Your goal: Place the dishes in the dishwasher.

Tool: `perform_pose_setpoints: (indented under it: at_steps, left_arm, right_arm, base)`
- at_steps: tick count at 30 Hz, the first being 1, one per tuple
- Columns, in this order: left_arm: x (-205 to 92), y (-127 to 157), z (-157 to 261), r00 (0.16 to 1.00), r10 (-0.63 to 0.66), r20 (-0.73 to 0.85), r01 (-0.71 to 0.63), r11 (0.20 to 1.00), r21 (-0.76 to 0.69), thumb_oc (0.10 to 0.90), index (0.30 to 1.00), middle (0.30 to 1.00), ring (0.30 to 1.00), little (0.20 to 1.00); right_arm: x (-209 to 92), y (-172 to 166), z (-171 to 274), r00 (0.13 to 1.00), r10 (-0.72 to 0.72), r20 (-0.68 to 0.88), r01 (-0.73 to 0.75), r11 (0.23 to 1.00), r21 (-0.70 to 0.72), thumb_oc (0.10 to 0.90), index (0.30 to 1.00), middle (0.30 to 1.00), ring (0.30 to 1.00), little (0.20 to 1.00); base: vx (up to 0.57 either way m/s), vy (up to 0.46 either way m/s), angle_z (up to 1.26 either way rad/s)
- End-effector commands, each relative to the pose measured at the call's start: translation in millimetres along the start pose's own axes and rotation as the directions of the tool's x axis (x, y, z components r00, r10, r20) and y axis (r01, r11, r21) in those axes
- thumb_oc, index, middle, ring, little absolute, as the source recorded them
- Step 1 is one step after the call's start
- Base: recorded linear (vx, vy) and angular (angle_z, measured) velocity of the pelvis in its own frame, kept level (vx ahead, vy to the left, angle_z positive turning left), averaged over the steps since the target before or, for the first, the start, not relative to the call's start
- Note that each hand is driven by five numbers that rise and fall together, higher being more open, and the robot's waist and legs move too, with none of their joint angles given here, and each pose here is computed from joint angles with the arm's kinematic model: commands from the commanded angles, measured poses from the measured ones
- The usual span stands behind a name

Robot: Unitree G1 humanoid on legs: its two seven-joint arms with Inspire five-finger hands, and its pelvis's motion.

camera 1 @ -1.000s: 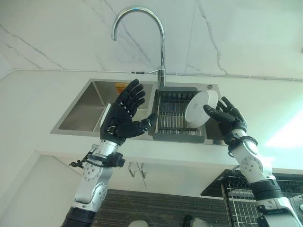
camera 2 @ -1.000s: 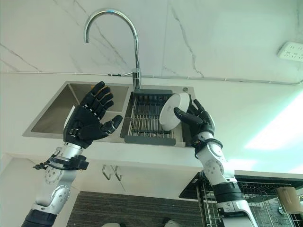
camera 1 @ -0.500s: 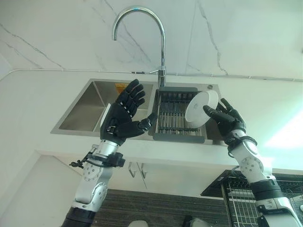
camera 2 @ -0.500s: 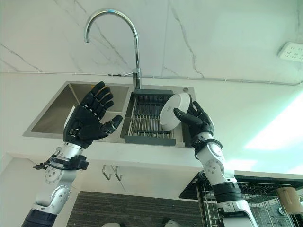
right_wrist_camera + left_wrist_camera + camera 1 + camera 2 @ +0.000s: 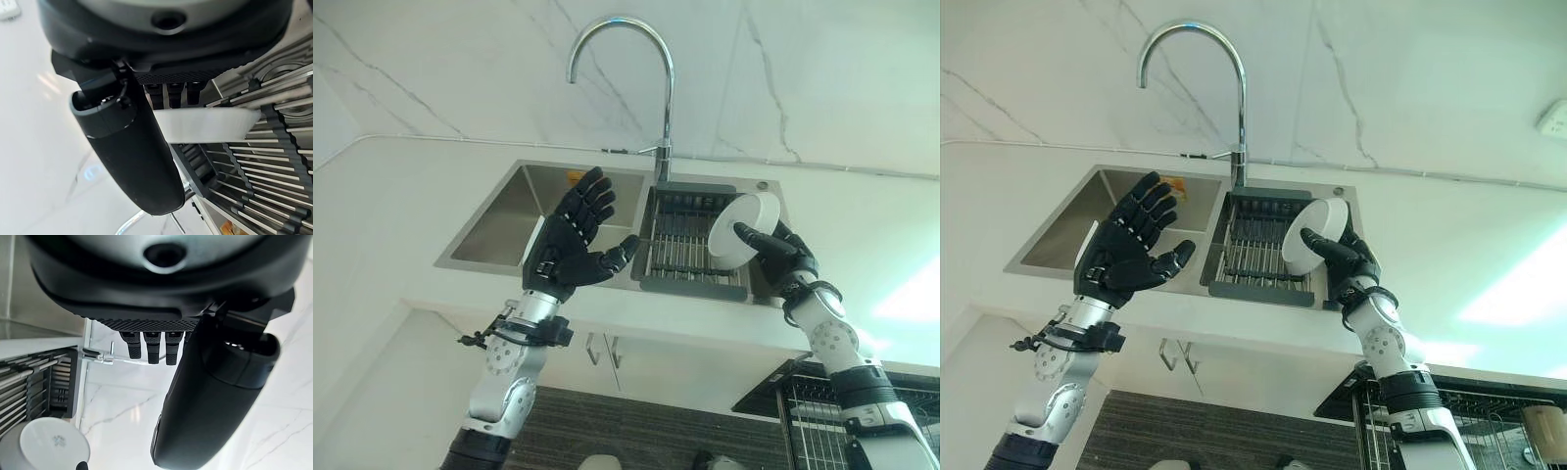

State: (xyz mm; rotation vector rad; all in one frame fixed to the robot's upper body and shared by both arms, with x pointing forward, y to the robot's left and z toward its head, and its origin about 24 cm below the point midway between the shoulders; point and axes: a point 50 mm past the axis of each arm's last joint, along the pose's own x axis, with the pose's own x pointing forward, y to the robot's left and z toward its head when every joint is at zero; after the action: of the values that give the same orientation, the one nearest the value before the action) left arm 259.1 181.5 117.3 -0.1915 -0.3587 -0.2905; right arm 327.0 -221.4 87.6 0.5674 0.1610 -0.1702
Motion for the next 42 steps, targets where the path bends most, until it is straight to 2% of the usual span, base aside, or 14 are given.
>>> perform_pose_setpoints:
  at_steps: [1, 9, 10, 11, 22, 28, 35, 39, 40, 41, 42]
  left_arm:
    - [18.7, -10.3, 44.9, 0.973, -0.11, 0.205, 0.093, 0.991, 0.092, 0.8, 0.9, 0.9, 0.9, 0.9]
    - [18.8, -10.1, 45.0, 0.974, -0.109, 0.2, 0.093, 0.992, 0.089, 0.8, 0.9, 0.9, 0.9, 0.9]
    - [19.0, -10.3, 44.0, 0.974, -0.107, 0.199, 0.091, 0.992, 0.085, 0.8, 0.9, 0.9, 0.9, 0.9]
    - [18.9, -10.1, 43.8, 0.974, -0.106, 0.198, 0.091, 0.992, 0.084, 0.8, 0.9, 0.9, 0.9, 0.9]
    - [20.9, -13.0, 42.7, 0.974, -0.107, 0.201, 0.096, 0.993, 0.068, 0.8, 0.9, 0.9, 0.9, 0.9]
    - [18.8, -12.9, 44.0, 0.972, -0.107, 0.21, 0.095, 0.993, 0.068, 0.8, 0.9, 0.9, 0.9, 0.9]
    - [10.2, -14.0, 48.9, 0.962, -0.134, 0.24, 0.107, 0.987, 0.123, 0.8, 0.9, 0.9, 0.9, 0.9]
    - [4.7, -21.1, 49.0, 0.95, -0.189, 0.247, 0.158, 0.978, 0.137, 0.8, 0.9, 0.9, 0.9, 0.9]
    - [3.3, -26.2, 51.1, 0.941, -0.219, 0.257, 0.188, 0.972, 0.141, 0.8, 0.9, 0.9, 0.9, 0.9]
    - [2.6, -30.0, 52.1, 0.935, -0.239, 0.262, 0.208, 0.968, 0.142, 0.8, 0.9, 0.9, 0.9, 0.9]
    - [2.6, -30.0, 52.1, 0.935, -0.239, 0.262, 0.208, 0.968, 0.142, 0.8, 0.9, 0.9, 0.9, 0.9]
  right_arm:
    - [8.1, 41.0, 66.6, 0.962, 0.144, 0.232, -0.159, 0.986, 0.051, 0.8, 0.9, 0.9, 0.9, 0.9]
    - [12.8, 42.9, 71.7, 0.964, 0.134, 0.228, -0.151, 0.987, 0.058, 0.8, 0.9, 0.9, 0.9, 0.9]
    - [14.8, 39.4, 75.5, 0.965, 0.094, 0.244, -0.115, 0.991, 0.073, 0.427, 0.34, 0.34, 0.34, 0.34]
    - [15.4, 38.3, 77.3, 0.964, 0.08, 0.252, -0.103, 0.992, 0.079, 0.4, 0.3, 0.3, 0.3, 0.3]
    - [24.3, 19.3, 89.1, 0.955, -0.093, 0.282, 0.06, 0.991, 0.123, 0.4, 0.3, 0.3, 0.3, 0.3]
    - [18.9, 26.6, 87.9, 0.944, -0.015, 0.331, -0.009, 0.997, 0.071, 0.4, 0.3, 0.3, 0.3, 0.3]
    - [-20.3, 45.1, 90.9, 0.856, 0.139, 0.498, -0.161, 0.987, 0.002, 0.4, 0.3, 0.3, 0.3, 0.3]
    - [-58.8, 47.6, 84.1, 0.763, 0.216, 0.609, -0.292, 0.956, 0.026, 0.4, 0.3, 0.3, 0.3, 0.3]
    - [-72.4, 50.9, 86.5, 0.708, 0.243, 0.664, -0.332, 0.943, 0.01, 0.4, 0.3, 0.3, 0.3, 0.3]
    - [-80.0, 53.9, 88.1, 0.672, 0.253, 0.696, -0.353, 0.936, 0.001, 0.4, 0.3, 0.3, 0.3, 0.3]
    - [-80.0, 53.9, 88.1, 0.672, 0.253, 0.696, -0.353, 0.936, 0.001, 0.4, 0.3, 0.3, 0.3, 0.3]
  base:
    - [0.0, 0.0, 0.0]
    - [0.0, 0.001, 0.0]
    - [0.0, 0.011, 0.03]
    - [-0.01, 0.015, 0.06]
    - [-0.03, 0.036, 0.05]
    - [-0.07, 0.09, -0.02]
    - [-0.07, 0.118, -0.21]
    - [-0.06, 0.137, -0.26]
    - [-0.13, 0.144, -0.39]
    - [-0.11, 0.103, -0.31]
    - [-0.16, 0.087, -0.56]
